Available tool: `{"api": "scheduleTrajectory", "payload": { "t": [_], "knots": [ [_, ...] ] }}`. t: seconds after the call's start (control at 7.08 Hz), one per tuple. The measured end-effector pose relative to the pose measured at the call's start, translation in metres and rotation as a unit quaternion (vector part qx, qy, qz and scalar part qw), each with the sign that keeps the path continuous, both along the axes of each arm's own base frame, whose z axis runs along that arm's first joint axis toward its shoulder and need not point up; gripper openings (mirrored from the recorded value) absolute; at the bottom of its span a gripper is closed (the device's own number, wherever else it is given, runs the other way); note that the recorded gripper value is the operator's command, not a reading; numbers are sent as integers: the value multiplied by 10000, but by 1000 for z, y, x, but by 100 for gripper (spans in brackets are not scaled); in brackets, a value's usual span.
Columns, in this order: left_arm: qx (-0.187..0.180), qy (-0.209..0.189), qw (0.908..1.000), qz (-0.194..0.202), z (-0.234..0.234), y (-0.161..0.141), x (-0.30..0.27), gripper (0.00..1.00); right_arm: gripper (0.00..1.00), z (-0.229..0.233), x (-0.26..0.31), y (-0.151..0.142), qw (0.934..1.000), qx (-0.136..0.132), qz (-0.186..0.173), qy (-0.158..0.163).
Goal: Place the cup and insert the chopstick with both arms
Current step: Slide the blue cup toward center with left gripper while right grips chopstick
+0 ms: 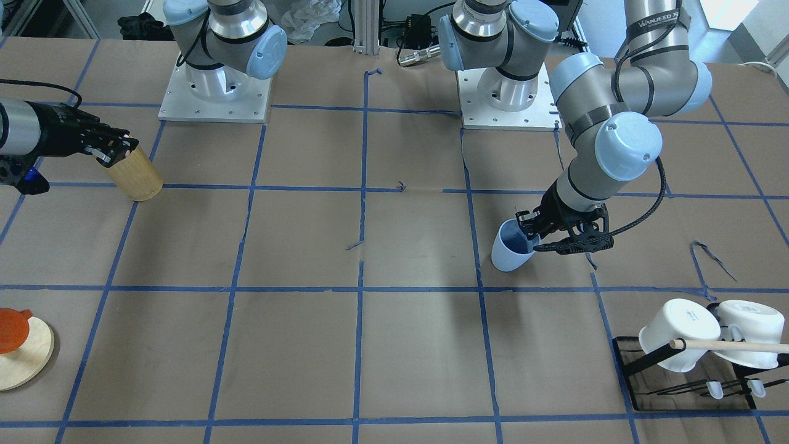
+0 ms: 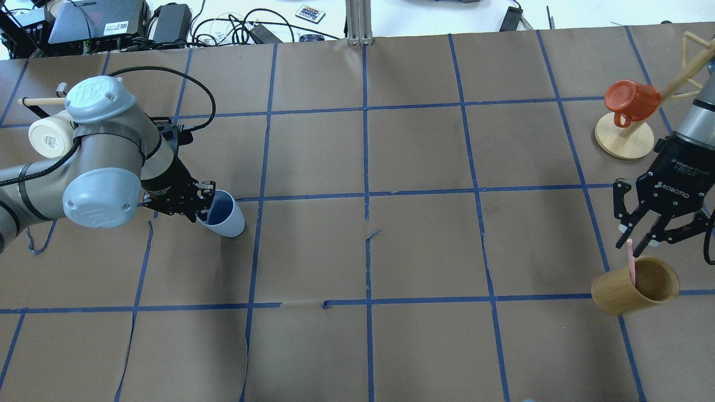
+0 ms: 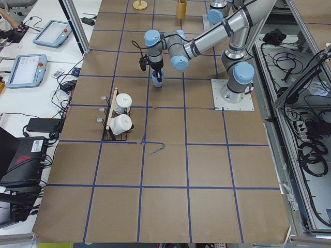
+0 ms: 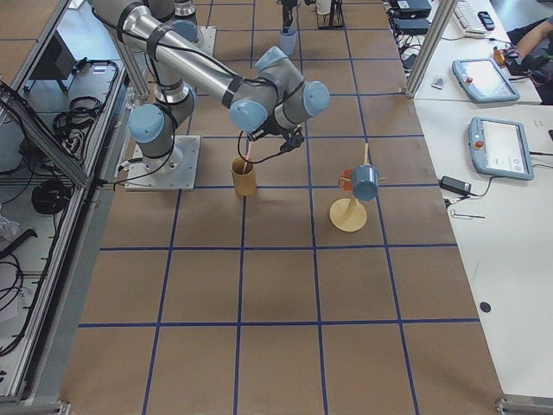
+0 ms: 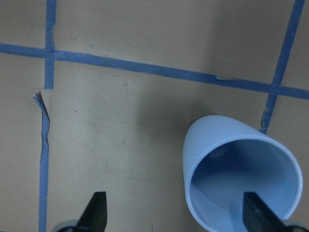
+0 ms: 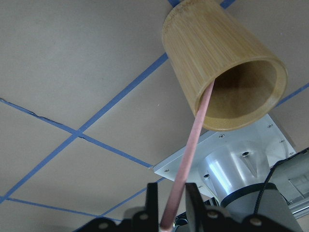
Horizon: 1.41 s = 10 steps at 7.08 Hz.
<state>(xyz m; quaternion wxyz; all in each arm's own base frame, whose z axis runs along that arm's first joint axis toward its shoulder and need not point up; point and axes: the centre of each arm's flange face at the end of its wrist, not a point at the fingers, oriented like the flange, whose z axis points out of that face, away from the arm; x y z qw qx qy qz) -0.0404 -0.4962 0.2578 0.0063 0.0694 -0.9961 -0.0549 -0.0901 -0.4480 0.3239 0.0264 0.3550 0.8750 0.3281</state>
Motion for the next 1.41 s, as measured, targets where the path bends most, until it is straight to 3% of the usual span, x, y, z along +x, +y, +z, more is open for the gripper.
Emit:
{"api": "scheduleTrajectory", "payload": {
  "t": [0.14,0.28,0.57,0.85,1.13,1.41],
  "knots": [
    [-44,-4,10000,2,4,0,-2,0,22,0,0,1,10000,20,-3,-13],
    [-136,37,9999,4,11,-1,-6,0,5,0,1,1,10000,55,-7,-29],
    [-433,306,9985,143,41,-13,-52,0,4,3,1,2,10000,87,-18,-33],
    [-632,375,9953,632,59,-19,-152,0,4,12,1,3,9999,152,-74,-20],
    [-868,485,9891,1088,44,-23,-225,0,4,30,-2,3,9995,283,-126,-52],
    [-872,528,9866,1271,14,-21,-273,0,3,50,-11,5,9989,405,-237,-79]
  ]
}}
